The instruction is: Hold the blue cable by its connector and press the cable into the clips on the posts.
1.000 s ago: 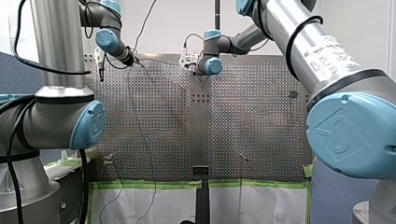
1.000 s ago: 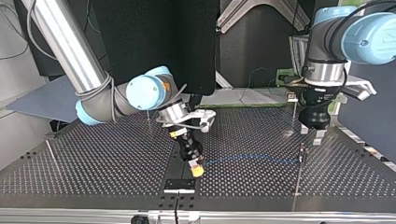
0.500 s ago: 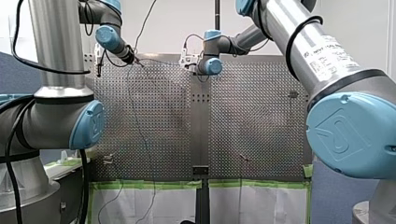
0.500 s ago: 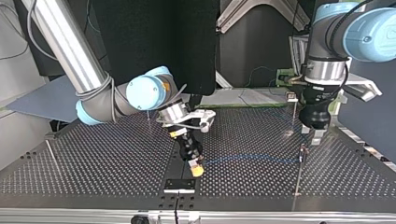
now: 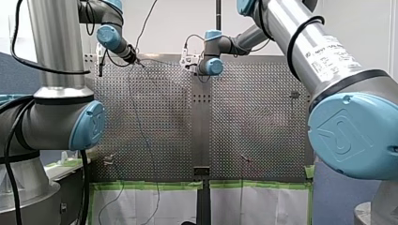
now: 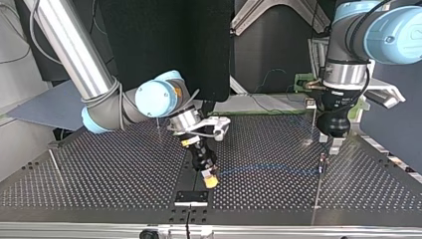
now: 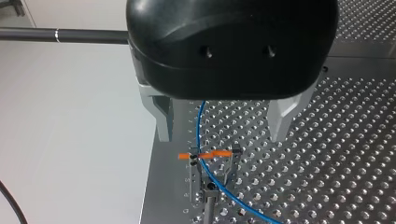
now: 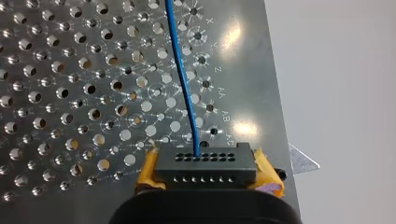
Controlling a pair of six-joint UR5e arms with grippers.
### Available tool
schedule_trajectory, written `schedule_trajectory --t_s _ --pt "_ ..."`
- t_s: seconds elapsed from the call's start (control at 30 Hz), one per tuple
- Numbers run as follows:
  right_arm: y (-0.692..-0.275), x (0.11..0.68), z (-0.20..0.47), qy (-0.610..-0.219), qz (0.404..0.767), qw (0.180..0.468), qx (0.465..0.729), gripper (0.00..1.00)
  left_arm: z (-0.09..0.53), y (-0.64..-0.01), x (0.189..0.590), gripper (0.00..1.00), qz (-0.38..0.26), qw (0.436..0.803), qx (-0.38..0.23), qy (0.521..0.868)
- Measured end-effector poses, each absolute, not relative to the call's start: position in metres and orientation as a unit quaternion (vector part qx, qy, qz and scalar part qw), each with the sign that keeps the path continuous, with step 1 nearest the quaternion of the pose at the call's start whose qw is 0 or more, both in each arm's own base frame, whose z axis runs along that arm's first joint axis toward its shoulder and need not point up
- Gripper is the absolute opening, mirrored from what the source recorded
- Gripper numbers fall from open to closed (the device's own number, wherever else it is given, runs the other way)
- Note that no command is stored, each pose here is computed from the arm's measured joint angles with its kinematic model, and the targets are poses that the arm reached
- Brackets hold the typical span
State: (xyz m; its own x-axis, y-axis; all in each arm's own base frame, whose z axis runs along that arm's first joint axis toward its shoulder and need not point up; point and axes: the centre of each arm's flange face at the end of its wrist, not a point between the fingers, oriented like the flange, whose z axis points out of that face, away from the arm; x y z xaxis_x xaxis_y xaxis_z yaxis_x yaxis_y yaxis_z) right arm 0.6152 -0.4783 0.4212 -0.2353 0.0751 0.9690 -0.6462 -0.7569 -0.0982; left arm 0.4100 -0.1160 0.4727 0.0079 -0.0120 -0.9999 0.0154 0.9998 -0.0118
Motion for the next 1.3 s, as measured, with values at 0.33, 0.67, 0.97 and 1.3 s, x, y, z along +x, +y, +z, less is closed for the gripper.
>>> schedule_trajectory --t_s 0.33,0.67,0.97,1.3 --pt "-0.48 0.614 0.42 -0.252 0.744 0.243 0.57 0.0 0.472 -0.118 0.409 1.0 -0.012 0.709 0.0 0.705" --pt "-0.481 0.613 0.42 -0.253 0.743 0.243 0.57 0.0 0.473 -0.121 0.409 1.0 -0.018 0.71 0.005 0.704" --pt "-0.481 0.613 0.42 -0.253 0.742 0.244 0.571 0.0 0.476 -0.136 0.416 1.0 -0.067 0.719 0.024 0.691" --pt "-0.481 0.613 0.42 -0.253 0.742 0.243 0.571 0.0 0.478 -0.15 0.424 1.0 -0.092 0.716 0.044 0.691"
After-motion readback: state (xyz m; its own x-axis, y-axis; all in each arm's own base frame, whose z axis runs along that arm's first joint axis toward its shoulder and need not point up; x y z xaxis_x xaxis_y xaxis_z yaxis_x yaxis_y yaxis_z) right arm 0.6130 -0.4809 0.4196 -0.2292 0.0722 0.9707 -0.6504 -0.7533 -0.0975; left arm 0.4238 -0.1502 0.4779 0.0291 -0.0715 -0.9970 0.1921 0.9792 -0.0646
